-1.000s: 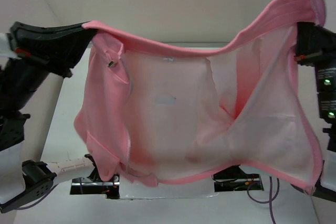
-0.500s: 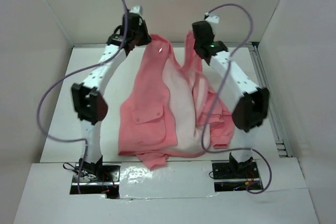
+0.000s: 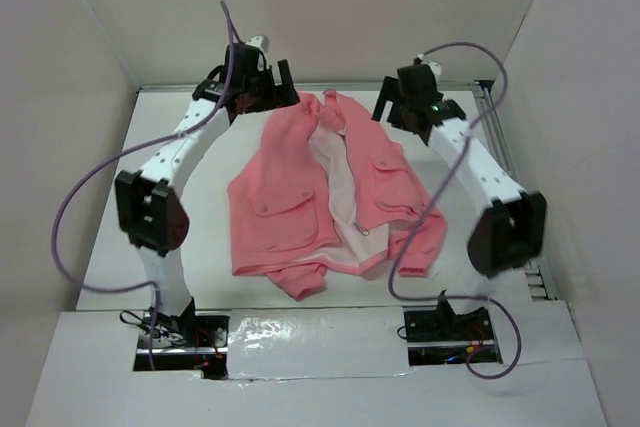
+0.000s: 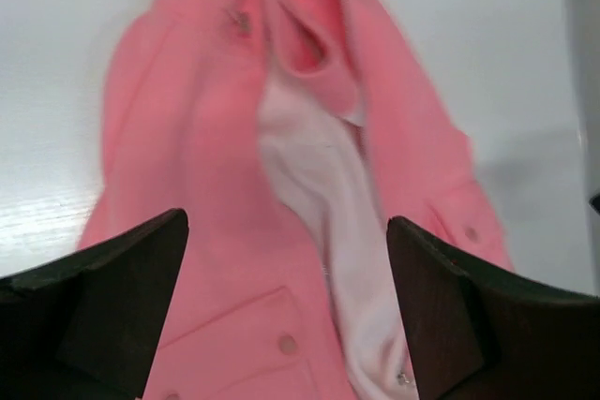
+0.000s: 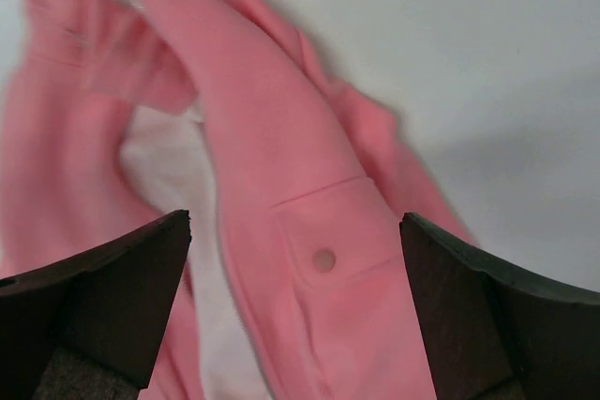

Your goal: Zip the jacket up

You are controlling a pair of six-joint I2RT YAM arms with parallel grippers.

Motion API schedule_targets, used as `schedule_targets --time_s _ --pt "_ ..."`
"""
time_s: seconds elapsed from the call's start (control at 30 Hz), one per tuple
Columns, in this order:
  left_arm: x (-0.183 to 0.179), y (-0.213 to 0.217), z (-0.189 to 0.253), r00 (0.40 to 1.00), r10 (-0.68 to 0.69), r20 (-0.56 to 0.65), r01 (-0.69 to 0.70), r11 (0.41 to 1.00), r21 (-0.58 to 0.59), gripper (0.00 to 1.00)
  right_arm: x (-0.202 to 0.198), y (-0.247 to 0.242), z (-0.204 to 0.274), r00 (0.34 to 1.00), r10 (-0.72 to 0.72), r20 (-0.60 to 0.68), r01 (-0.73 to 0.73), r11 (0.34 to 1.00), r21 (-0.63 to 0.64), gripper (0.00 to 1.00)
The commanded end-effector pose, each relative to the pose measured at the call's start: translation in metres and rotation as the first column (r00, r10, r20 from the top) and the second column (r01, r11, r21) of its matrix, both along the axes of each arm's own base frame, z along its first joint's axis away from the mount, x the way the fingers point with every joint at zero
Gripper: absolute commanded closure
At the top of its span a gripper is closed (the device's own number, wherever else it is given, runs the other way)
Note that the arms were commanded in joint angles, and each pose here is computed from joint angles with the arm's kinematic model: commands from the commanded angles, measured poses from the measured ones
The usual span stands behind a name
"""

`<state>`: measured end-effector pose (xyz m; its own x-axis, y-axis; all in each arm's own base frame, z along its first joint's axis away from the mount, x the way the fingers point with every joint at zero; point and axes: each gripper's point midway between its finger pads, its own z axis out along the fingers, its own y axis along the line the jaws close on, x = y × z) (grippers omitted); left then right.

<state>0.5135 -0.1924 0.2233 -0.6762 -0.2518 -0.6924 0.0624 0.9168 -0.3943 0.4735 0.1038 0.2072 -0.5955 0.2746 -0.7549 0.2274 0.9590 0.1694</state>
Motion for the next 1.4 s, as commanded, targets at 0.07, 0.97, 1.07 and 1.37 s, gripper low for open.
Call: schedule_targets --time_s 0.07,0.97,1.07,1.37 --pt "-0.130 -0.049 -0.005 0.982 -0.182 -0.058 0.183 0.983 0.002 0.01 -0.096 0.021 0.003 0.997 0.067 0.023 -0.070 0.987 0.145 0.00" --pt "-0.156 0.042 -0.215 0.833 0.210 -0.511 -0.183 0.978 0.104 0.01 -0.063 -0.032 -0.114 0.951 -0.244 -0.192 0.264 0.961 0.085 0.93" --pt "-0.127 0.065 -0.203 0.842 0.242 -0.482 -0.227 0.970 0.091 0.01 -0.046 -0.039 -0.081 0.970 -0.215 -0.109 0.224 0.972 0.071 0.87" --pt "-0.142 0.063 -0.126 0.938 0.158 -0.310 -0.168 0.986 -0.007 0.01 -0.103 -0.014 -0.043 0.993 -0.116 0.011 0.113 0.985 0.133 0.42"
